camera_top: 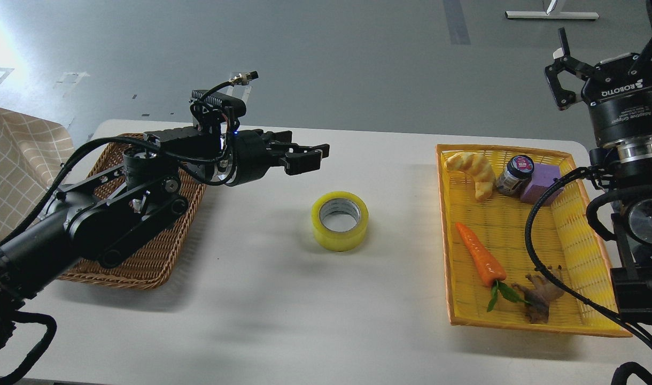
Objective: Place and transfer tape with both arms
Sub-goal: 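Reach the left gripper over the table toward the tape roll, then grasp the tape roll with the left gripper and lift it, then carry the tape roll with the left gripper over the wicker basket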
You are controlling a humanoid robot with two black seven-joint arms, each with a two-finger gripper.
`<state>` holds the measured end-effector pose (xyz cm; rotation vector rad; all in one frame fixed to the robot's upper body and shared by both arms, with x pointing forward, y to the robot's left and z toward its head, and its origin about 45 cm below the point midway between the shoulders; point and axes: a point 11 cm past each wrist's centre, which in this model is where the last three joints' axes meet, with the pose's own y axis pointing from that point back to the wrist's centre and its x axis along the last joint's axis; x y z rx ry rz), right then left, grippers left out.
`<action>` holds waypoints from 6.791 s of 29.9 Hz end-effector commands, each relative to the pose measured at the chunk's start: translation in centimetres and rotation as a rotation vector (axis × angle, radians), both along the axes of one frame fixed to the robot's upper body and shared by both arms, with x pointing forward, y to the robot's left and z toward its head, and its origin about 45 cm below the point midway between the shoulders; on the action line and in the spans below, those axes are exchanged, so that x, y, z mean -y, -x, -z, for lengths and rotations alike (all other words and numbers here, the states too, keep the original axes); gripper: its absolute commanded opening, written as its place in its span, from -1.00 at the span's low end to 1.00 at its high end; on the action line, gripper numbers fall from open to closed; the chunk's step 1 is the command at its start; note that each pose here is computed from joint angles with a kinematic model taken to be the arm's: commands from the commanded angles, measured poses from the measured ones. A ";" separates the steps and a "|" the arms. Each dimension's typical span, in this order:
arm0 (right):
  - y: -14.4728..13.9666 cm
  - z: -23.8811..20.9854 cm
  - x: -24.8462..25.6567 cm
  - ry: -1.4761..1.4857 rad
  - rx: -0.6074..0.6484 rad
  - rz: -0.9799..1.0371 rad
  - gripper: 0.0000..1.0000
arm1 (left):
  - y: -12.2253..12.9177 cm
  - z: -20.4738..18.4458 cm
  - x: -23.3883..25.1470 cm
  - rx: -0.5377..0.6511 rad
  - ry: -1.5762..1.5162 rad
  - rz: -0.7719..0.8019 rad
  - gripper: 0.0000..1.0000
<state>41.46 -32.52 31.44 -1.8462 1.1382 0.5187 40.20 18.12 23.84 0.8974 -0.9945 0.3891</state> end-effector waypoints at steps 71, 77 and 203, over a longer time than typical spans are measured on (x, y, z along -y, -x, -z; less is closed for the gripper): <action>-0.6 -0.7 -0.6 0.016 0.013 -0.010 1.00 | 1.4 7.9 6.0 -0.123 -0.250 0.047 0.83; -0.6 -0.6 -0.7 0.014 0.011 -0.011 1.00 | 1.3 8.2 5.6 -0.131 -0.258 0.035 0.76; -0.1 1.2 -1.1 0.009 -0.030 -0.019 1.00 | 2.1 0.5 -25.1 -0.182 -0.471 -0.453 -1.00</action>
